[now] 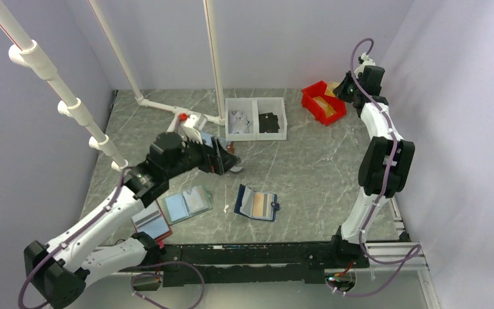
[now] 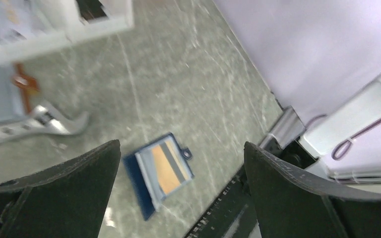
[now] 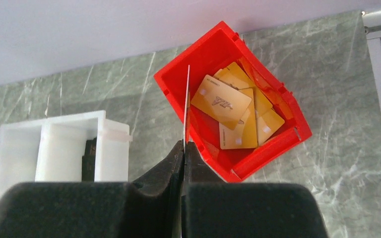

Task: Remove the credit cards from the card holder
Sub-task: Place the credit card in the storage box, then remove the credit card from the card holder.

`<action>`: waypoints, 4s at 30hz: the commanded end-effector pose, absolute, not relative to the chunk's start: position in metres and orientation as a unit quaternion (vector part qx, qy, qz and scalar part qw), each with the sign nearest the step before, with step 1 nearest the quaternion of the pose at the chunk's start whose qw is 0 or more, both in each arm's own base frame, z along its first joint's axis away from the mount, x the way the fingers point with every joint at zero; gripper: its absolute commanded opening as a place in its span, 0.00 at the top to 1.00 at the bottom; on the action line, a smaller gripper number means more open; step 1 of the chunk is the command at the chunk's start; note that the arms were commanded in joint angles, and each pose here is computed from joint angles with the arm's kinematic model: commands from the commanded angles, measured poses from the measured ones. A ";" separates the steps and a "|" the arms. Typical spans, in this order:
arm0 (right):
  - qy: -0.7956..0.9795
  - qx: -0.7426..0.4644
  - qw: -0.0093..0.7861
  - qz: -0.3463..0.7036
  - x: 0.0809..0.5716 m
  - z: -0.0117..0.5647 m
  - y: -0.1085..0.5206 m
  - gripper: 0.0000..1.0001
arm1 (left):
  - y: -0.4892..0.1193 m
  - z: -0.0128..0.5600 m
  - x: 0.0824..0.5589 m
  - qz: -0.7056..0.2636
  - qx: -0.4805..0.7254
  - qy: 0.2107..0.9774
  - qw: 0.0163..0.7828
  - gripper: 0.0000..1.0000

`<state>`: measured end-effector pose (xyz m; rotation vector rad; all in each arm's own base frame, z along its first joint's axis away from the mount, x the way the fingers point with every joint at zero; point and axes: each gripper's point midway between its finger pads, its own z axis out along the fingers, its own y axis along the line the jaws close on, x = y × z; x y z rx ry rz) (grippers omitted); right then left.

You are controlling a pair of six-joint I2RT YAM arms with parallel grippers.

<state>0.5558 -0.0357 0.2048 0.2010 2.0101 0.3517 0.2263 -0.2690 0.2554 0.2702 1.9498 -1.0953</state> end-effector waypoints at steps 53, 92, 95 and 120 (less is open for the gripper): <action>0.845 0.101 0.510 0.123 0.603 0.163 -0.067 0.68 | -0.160 0.211 0.314 -0.168 0.231 0.809 0.514 0.01; 0.665 -0.365 0.572 0.313 0.280 0.248 0.096 0.01 | -0.171 0.230 0.292 -0.217 0.248 0.781 0.530 0.01; 0.658 -0.363 0.574 0.326 0.274 0.239 0.100 0.01 | -0.173 0.229 0.292 -0.220 0.250 0.782 0.527 0.01; 0.632 -0.450 0.525 0.350 0.247 0.199 0.145 0.01 | -0.207 0.214 0.277 -0.356 0.141 0.827 0.412 0.01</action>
